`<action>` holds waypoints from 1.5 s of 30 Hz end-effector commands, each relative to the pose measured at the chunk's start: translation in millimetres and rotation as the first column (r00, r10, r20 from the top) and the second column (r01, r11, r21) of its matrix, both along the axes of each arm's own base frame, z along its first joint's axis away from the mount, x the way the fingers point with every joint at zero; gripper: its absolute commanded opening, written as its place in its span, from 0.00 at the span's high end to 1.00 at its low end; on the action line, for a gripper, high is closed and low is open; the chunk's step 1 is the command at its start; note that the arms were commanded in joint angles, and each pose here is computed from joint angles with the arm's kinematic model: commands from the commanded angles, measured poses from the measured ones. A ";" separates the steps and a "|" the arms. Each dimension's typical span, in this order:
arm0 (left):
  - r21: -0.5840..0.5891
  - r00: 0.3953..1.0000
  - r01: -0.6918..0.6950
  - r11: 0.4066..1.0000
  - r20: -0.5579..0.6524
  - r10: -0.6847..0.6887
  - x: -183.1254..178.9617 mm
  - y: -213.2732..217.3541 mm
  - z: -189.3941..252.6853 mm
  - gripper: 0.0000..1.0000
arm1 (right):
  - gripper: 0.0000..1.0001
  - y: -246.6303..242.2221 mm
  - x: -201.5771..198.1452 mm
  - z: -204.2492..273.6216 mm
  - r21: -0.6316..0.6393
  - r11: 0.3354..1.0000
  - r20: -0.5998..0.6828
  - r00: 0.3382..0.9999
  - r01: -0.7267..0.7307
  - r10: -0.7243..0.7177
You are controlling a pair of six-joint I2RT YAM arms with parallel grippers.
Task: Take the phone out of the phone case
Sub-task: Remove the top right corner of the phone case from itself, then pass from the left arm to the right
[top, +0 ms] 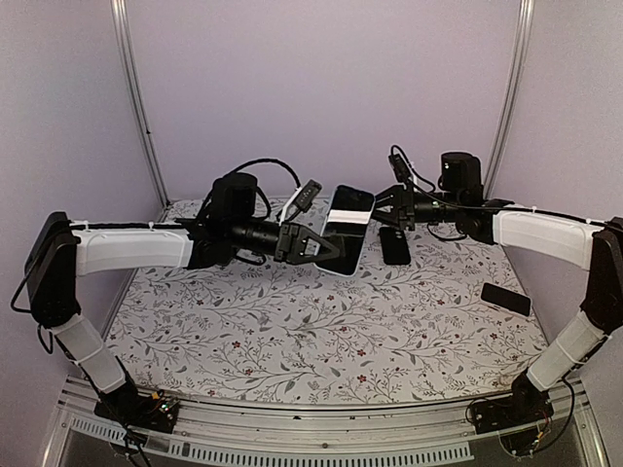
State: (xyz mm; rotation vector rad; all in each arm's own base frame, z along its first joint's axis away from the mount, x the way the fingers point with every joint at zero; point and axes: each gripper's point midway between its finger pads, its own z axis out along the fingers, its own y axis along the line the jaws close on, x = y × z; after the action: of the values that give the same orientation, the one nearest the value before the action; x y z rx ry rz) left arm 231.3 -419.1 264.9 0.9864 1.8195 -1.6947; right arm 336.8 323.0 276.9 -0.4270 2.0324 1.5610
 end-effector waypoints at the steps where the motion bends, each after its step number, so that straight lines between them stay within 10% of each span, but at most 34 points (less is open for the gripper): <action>1: -0.250 0.956 0.165 0.954 0.277 -0.093 -27.6 2.4 87.2 1.00 | 0.67 -8.0 -1.3 -4.5 -0.022 0.999 0.019 0.999 0.039 -0.039; 17: -0.244 0.988 0.135 0.960 0.107 -0.111 4.4 7.7 57.2 1.00 | 0.57 12.5 -42.1 19.6 0.035 0.988 0.123 0.982 -0.150 0.145; 30: -0.169 0.999 0.042 0.985 0.036 -0.036 33.4 3.3 34.3 0.99 | 0.90 14.2 -43.2 19.9 0.055 0.987 0.106 0.983 -0.153 0.147; 39: -0.065 0.995 -0.099 0.993 -0.003 0.099 60.2 3.7 7.2 0.52 | 1.00 7.0 -23.8 20.5 0.019 1.000 0.138 0.990 -0.017 0.015; 45: 0.023 0.976 -0.215 0.976 -0.004 0.216 78.9 10.7 -10.7 0.41 | 1.00 -0.7 -8.1 16.5 -0.035 0.995 0.166 0.983 0.089 -0.082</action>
State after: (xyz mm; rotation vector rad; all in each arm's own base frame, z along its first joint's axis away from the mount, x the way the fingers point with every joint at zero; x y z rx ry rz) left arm 290.3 -416.2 261.4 0.8370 1.8141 -1.6827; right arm 318.5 327.2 286.0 -0.4916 1.9648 1.4856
